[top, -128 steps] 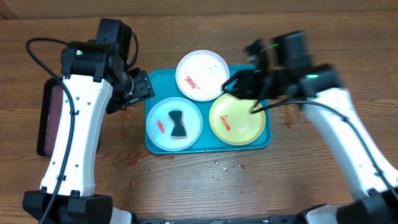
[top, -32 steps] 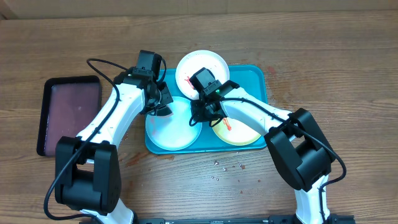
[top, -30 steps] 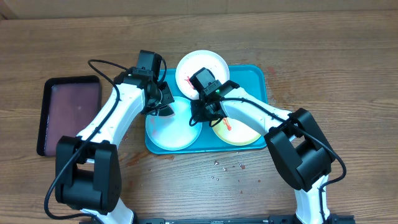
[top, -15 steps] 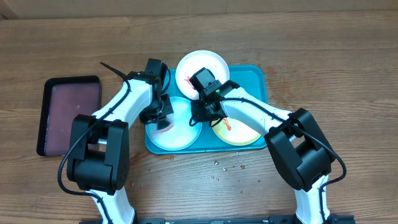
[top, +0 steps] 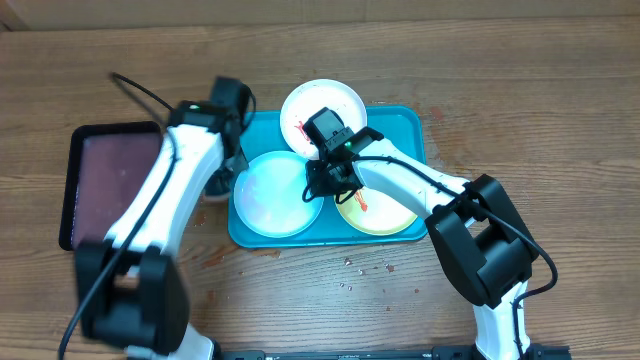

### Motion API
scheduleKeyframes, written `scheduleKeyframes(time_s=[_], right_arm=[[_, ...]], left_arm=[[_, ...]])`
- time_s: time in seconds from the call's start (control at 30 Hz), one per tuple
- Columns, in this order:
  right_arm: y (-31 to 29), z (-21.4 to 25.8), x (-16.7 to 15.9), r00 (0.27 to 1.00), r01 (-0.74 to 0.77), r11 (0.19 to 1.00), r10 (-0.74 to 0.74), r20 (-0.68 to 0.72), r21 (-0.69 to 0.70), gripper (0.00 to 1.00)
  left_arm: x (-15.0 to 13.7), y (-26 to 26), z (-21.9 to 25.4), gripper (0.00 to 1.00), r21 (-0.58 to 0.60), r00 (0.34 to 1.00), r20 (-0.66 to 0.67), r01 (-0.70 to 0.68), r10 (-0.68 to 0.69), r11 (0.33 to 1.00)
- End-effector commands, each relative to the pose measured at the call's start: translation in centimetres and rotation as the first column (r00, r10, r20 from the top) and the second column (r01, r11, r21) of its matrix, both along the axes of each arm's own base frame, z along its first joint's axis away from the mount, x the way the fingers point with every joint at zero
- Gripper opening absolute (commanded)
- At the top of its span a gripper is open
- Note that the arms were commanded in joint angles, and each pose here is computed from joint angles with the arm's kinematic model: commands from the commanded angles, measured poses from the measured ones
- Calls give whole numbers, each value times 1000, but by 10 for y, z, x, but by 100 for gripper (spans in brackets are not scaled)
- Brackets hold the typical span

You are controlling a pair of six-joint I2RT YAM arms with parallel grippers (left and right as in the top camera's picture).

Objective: Clean dirty plates on tray and stack at the side
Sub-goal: 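Scrub the light-blue plate with the sponge in the left gripper, then lift the light-blue plate with the right gripper and place it right of tray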

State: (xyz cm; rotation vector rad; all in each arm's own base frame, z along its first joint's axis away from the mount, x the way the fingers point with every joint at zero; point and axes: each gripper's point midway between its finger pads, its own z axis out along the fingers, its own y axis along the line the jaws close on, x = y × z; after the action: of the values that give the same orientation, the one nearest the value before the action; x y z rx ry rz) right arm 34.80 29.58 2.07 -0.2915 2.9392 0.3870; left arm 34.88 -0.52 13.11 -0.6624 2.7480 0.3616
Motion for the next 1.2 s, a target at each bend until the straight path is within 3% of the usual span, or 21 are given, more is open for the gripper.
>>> scheduleKeyframes(time_s=[0.0, 0.1, 0.3, 0.47, 0.63, 0.83, 1.0, 1.17], right_arm=[[9, 65, 24, 985, -41, 999, 37, 171, 24, 4], [-3, 107, 35, 952, -36, 996, 61, 301, -87, 4], [-18, 171, 39, 850, -18, 949, 181, 495, -316, 4], [-30, 235, 34, 665, 223, 810, 282, 692, -543, 4], [-11, 270, 17, 542, 250, 651, 519, 661, -716, 4], [16, 294, 0, 455, 221, 482, 718, 527, -848, 3], [20, 301, -2, 440, 249, 491, 710, 549, -835, 4], [9, 299, 8, 458, 297, 581, 609, 647, -758, 4]], left_arm=[[-4, 7, 60, 4, -63, 982, 180, -44, 55, 997], [-27, 29, 82, 4, -113, 971, 203, -107, 128, 988], [-63, 84, 81, 4, -111, 945, 127, -288, 301, 951], [-87, 127, 68, 4, -185, 884, 69, -444, 463, 877], [-97, 144, 55, 4, -265, 854, 41, -491, 518, 830], [-101, 151, 45, 4, -270, 838, 25, -520, 545, 811], [-101, 151, 45, 4, -270, 838, 24, -520, 545, 811], [-101, 151, 45, 4, -270, 838, 24, -519, 545, 811]])
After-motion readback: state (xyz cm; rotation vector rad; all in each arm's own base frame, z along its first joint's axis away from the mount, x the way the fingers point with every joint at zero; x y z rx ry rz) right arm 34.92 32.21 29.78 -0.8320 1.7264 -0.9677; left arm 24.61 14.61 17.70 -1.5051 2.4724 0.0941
